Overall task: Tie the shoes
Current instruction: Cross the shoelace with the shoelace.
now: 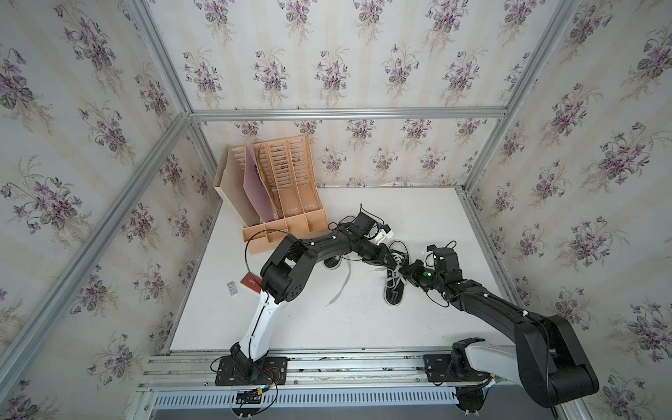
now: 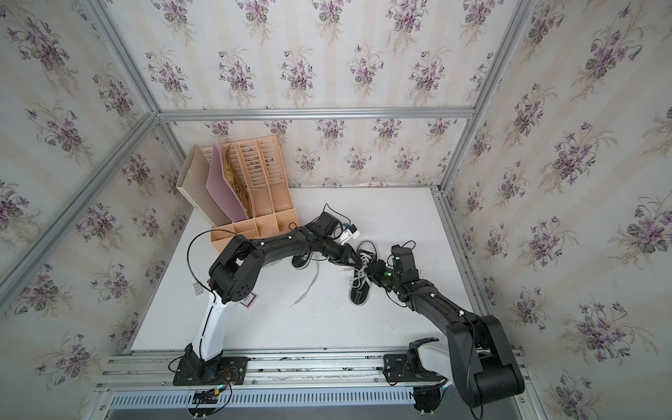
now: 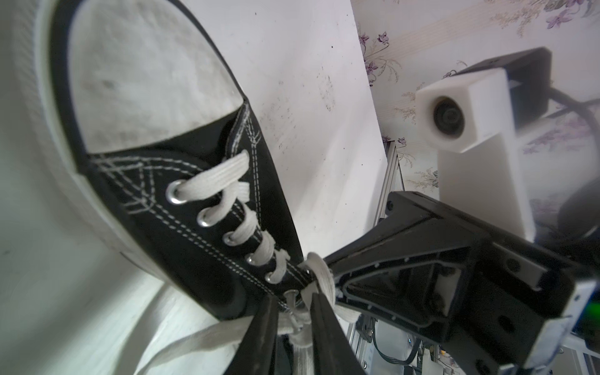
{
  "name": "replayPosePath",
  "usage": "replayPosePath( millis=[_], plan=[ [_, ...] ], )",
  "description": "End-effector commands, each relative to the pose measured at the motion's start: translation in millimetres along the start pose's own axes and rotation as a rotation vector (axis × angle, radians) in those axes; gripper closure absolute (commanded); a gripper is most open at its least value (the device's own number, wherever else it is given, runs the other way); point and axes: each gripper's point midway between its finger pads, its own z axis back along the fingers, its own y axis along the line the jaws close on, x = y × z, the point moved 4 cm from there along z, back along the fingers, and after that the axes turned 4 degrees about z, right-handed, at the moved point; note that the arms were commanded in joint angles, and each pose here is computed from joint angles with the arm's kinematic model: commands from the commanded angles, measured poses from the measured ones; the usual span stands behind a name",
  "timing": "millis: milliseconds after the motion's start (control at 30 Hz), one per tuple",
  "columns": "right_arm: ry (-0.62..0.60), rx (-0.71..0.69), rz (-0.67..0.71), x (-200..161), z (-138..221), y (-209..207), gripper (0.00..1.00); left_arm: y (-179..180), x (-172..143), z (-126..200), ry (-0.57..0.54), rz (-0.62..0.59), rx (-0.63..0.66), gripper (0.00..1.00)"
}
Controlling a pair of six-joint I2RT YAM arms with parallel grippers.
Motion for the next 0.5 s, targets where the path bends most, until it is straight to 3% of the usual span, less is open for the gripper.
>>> replayPosePath(
  millis=[0,467],
  plan=[
    [-0.013,0.013,0.014,4.4,-0.8,4.5,1.00,-5.5,0.6,-1.8,0.015,-0.024,-0.030,0.76],
    [-0.024,0.018,0.015,9.4,-2.2,7.8,1.00,-7.1,0.0,-6.7,0.041,-0.031,-0.031,0.79]
  ],
)
